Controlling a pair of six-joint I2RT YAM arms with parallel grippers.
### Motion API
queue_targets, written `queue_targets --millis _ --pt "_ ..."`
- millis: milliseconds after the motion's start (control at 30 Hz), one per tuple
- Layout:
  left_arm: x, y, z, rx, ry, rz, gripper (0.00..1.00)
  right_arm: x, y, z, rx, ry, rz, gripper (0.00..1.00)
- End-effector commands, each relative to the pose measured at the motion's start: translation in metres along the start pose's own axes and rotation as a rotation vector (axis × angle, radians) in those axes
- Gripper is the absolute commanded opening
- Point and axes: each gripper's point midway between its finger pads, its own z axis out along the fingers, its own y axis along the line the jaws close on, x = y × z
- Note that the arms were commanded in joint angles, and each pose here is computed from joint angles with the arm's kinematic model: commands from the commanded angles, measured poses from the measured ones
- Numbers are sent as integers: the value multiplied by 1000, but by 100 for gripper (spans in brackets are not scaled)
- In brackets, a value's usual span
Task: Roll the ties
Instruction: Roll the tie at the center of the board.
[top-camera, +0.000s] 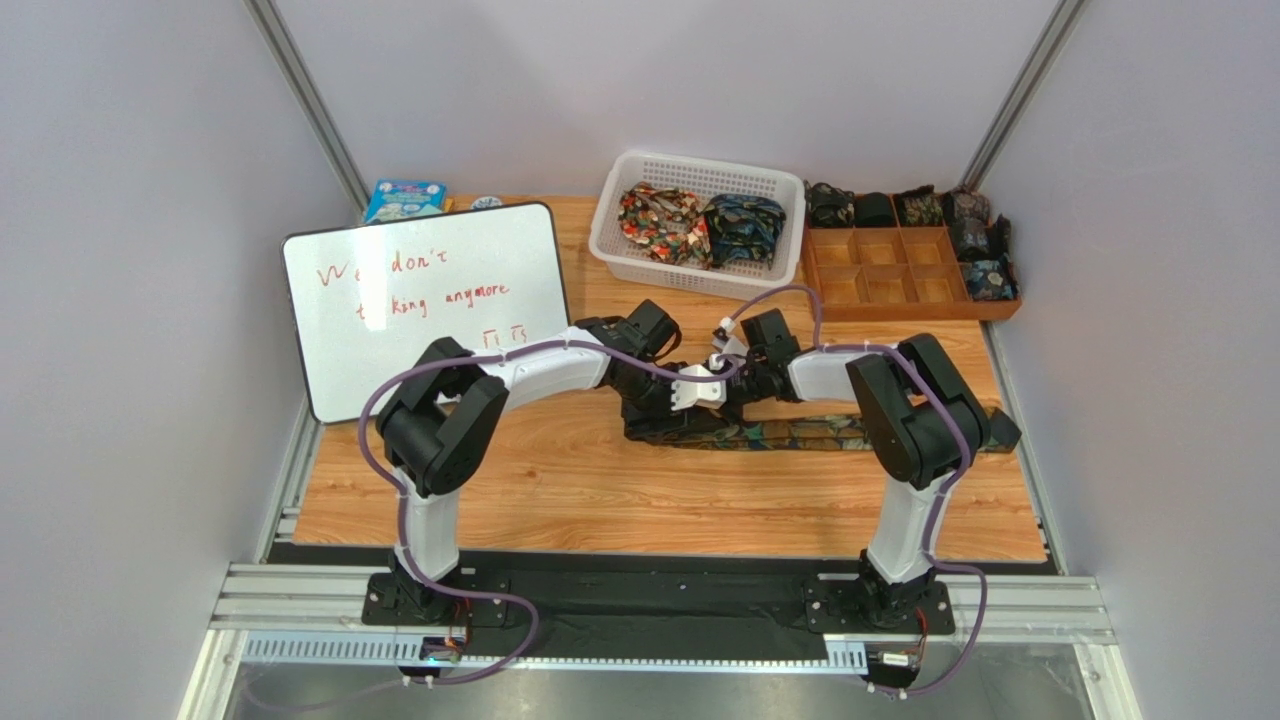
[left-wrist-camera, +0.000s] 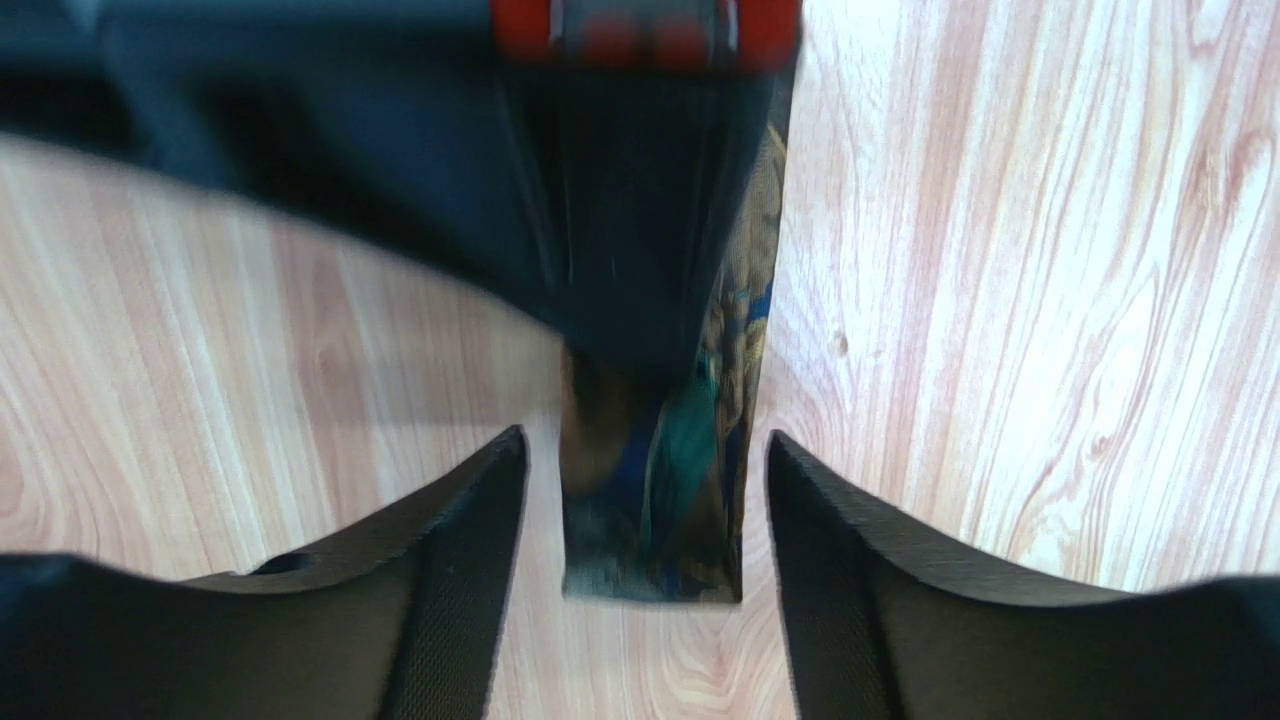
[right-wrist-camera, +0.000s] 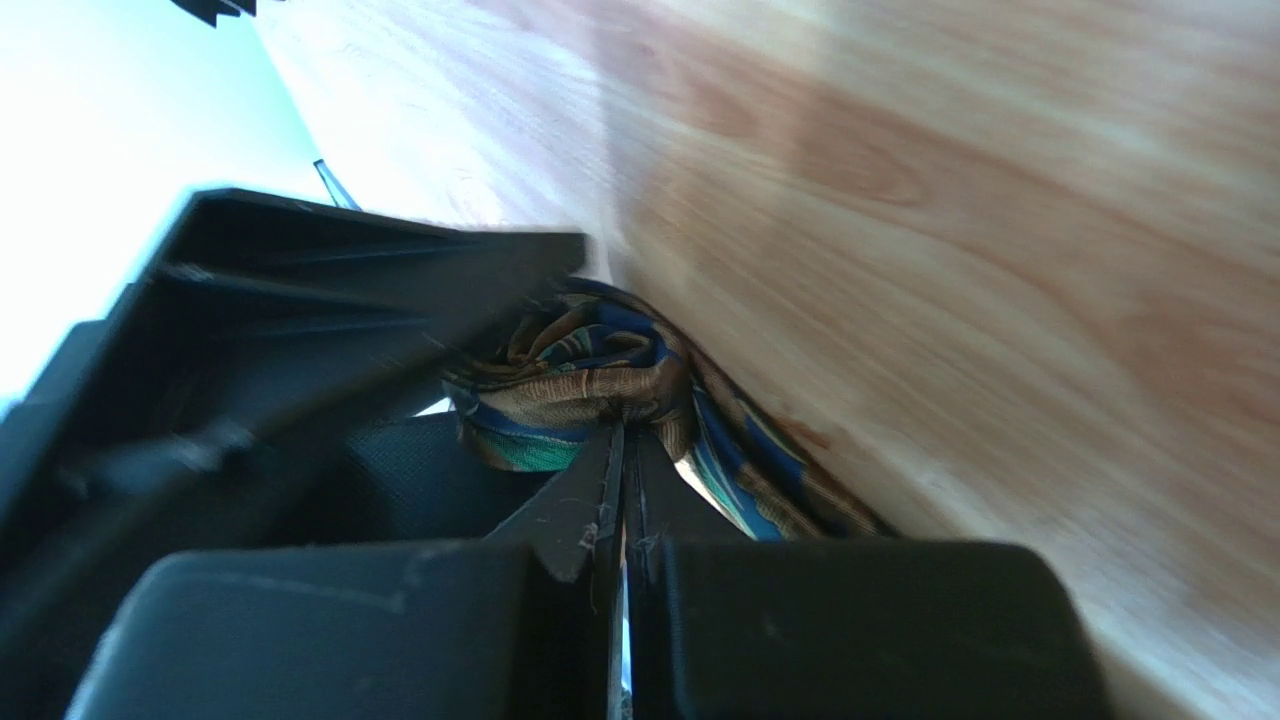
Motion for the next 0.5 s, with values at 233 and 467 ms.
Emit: queue_targets --millis 233,467 --pt "-28 0 -39 -89 -212 16 90 1 -38 -12 146 -18 16 0" --pt "-43 10 -27 -64 -258 -12 90 2 -42 -13 162 -12 3 0"
